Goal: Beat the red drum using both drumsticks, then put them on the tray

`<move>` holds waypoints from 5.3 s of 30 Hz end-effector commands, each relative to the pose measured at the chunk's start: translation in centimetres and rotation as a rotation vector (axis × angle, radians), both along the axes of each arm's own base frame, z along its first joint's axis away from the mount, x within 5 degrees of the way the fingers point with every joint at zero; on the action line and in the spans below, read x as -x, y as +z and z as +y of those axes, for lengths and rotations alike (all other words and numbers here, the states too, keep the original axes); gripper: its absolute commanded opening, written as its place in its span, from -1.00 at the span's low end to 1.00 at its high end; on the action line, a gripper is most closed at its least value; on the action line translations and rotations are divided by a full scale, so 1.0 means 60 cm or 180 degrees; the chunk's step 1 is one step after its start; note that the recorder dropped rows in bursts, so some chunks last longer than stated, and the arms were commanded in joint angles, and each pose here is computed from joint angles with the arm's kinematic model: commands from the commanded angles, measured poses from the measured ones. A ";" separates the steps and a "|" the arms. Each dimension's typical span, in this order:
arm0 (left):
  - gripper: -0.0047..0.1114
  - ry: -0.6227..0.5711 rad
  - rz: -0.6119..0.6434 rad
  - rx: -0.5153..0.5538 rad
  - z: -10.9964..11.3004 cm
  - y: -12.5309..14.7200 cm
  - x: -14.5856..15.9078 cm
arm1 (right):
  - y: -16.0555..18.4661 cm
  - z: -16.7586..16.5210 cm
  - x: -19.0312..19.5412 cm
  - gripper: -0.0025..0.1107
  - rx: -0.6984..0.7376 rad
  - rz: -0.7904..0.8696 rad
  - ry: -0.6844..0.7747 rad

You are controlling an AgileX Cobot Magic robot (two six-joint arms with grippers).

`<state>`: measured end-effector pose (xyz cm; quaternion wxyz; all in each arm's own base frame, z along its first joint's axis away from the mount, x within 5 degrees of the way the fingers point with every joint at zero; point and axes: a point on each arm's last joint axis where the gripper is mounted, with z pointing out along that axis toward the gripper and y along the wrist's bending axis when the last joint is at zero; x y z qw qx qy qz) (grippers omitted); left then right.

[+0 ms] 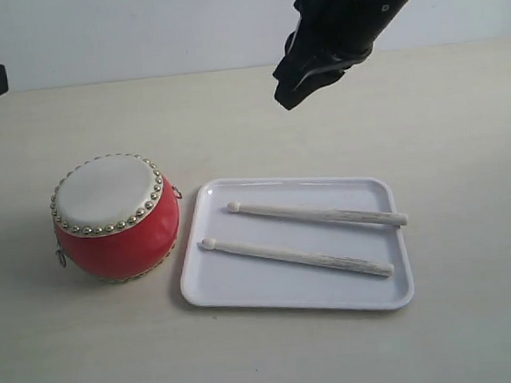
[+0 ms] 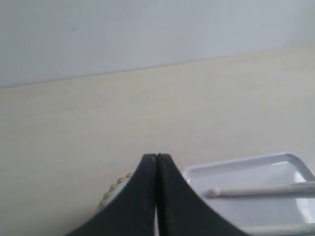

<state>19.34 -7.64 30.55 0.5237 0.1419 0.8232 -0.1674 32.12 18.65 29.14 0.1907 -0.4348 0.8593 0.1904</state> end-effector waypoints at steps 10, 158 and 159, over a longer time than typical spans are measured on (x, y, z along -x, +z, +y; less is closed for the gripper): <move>-0.92 0.0614 -0.0202 -0.0097 0.069 0.022 0.010 | 0.066 -0.039 0.069 -0.96 -0.0924 -0.1173 -0.0534; -0.92 0.1698 -0.0440 0.0027 0.136 -0.208 0.234 | -0.160 -0.314 0.443 -0.96 -0.0789 -0.3076 -0.3100; -0.92 0.1698 -0.0440 0.0027 0.136 -0.208 0.234 | -0.161 -0.316 0.443 -0.96 -0.0766 -0.3051 -0.3141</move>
